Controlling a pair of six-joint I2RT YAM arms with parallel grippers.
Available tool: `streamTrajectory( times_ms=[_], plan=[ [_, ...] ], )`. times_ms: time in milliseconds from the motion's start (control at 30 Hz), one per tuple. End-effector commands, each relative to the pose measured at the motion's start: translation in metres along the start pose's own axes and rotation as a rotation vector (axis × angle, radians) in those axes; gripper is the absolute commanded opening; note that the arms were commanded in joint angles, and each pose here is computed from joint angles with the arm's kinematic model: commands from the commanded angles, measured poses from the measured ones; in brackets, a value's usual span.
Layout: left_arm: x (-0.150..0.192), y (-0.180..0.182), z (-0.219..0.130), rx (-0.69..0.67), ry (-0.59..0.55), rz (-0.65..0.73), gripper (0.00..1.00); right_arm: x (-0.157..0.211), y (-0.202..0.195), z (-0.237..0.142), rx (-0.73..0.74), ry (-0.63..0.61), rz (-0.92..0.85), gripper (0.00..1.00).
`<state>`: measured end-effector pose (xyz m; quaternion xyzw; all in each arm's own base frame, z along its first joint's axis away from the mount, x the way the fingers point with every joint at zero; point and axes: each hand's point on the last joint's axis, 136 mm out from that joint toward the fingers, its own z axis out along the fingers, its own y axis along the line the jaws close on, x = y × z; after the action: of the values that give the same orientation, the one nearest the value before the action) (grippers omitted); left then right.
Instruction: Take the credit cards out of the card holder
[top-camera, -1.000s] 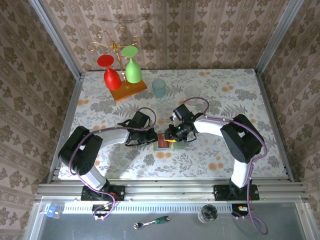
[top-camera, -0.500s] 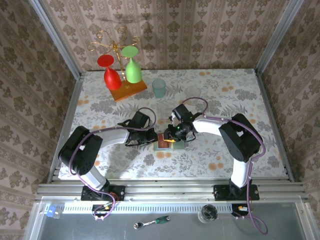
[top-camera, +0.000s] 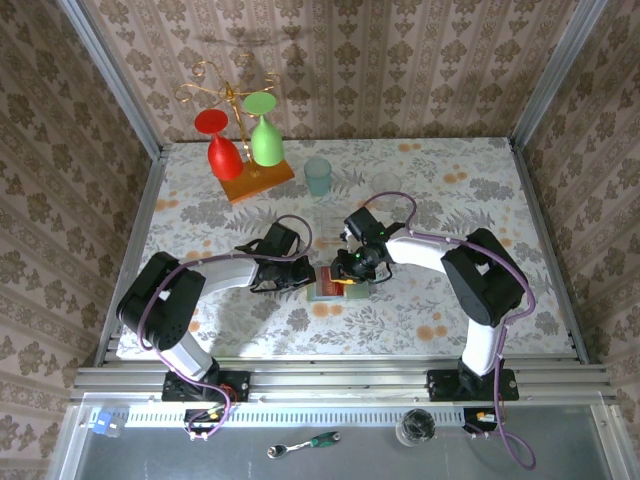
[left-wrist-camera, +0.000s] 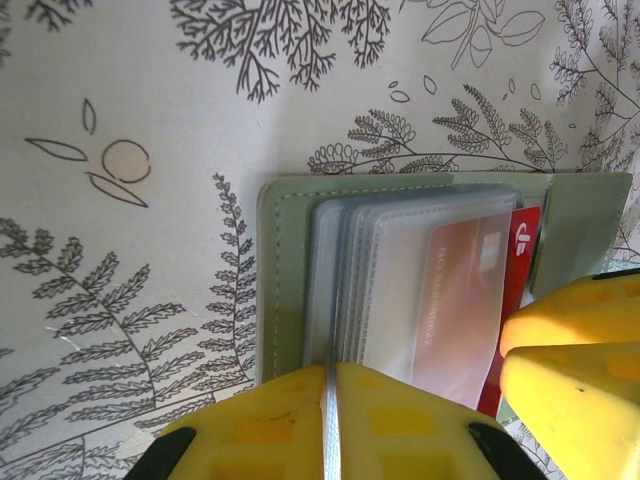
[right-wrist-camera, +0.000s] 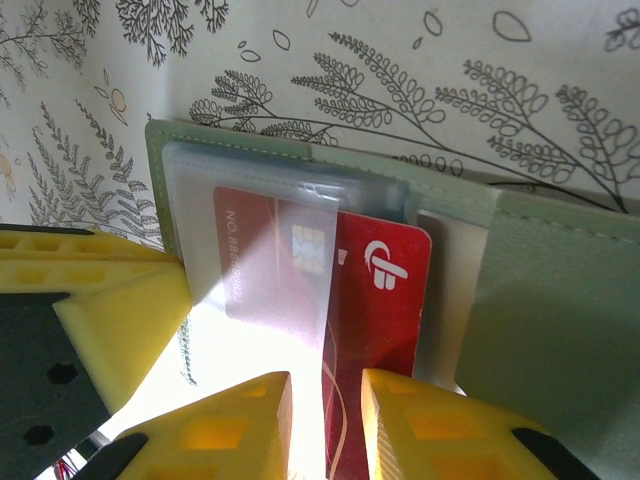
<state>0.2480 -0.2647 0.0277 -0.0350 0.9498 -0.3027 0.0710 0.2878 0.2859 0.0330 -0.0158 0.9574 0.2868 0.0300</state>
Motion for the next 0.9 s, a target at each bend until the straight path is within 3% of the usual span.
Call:
streamTrajectory(
  times_ms=[0,400,867],
  plan=[
    [0.008,0.016,0.001,-0.044,0.022,-0.014,0.13,-0.004,0.010,-0.016,0.014,-0.025,-0.027,0.27],
    [-0.007,-0.017,-0.018,0.020,-0.020,0.033,0.12,-0.008,0.017,-0.034,-0.002,-0.073,-0.045,0.28],
    [0.002,-0.027,0.003,0.045,0.036,0.057,0.03,-0.003,0.001,-0.023,-0.075,-0.061,-0.001,0.29]
  ],
)
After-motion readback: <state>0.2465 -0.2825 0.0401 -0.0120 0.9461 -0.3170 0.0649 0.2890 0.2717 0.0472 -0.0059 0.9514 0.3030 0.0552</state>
